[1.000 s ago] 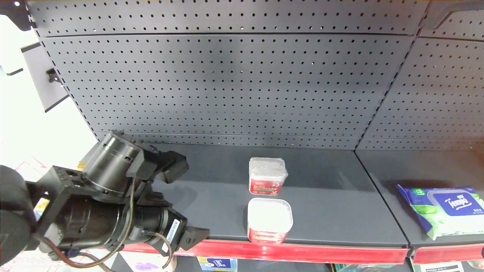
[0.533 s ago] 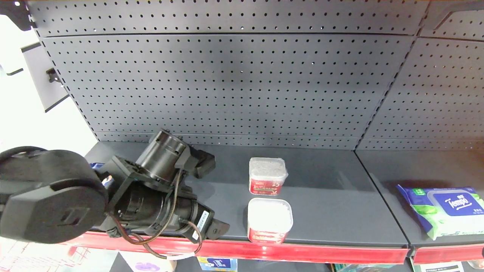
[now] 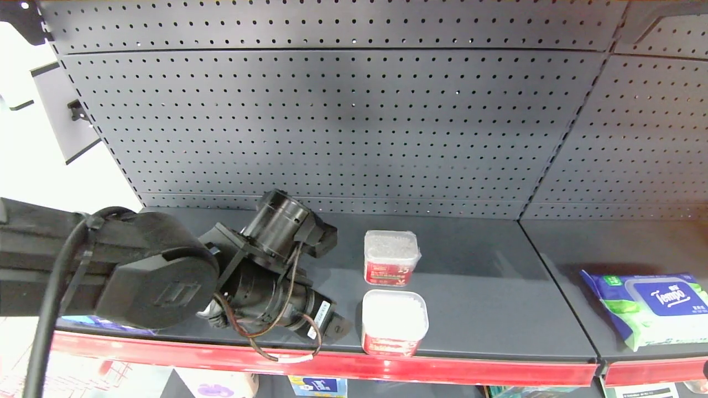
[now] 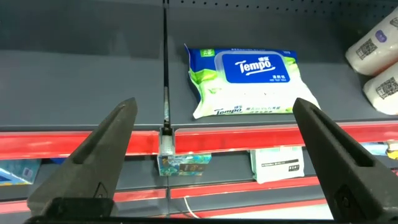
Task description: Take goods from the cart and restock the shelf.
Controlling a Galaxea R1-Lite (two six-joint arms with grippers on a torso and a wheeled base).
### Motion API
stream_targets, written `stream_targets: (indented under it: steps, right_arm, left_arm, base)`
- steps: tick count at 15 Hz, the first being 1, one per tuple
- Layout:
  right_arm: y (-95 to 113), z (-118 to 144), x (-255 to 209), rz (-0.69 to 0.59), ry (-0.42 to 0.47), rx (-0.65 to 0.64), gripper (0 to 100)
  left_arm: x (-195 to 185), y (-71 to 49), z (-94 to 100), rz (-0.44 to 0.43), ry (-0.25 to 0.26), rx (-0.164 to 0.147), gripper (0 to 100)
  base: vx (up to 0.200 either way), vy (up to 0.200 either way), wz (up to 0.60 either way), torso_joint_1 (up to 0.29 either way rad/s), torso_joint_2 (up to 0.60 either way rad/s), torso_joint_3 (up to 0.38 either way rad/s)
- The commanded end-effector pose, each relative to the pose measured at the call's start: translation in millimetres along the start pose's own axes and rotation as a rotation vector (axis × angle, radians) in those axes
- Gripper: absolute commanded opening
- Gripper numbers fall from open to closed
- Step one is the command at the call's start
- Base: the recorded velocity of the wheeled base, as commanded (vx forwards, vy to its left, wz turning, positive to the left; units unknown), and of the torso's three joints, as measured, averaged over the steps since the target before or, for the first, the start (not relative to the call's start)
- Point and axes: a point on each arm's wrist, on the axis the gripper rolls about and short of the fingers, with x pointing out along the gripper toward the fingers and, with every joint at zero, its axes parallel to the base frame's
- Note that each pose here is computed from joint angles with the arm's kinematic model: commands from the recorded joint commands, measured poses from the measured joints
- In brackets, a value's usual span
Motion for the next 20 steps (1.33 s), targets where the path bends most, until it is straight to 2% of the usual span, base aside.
stream_targets:
  steps: [1, 20]
  right_arm:
    - [0.2, 0.1, 1.6, 0.001, 0.012, -0.002, 100]
    - [0.4, -0.2, 2.9, 0.003, 0.023, -0.004, 100]
  left_arm:
    - [8.8, -3.2, 2.1, -0.004, 0.014, 0.007, 100]
    - [15.5, -9.0, 6.9, -0.016, 0.015, 0.016, 100]
  base:
    - [0.0, 0.0, 0.0, 0.0, 0.0, 0.0]
    - [0.0, 0.0, 0.0, 0.0, 0.0, 0.0]
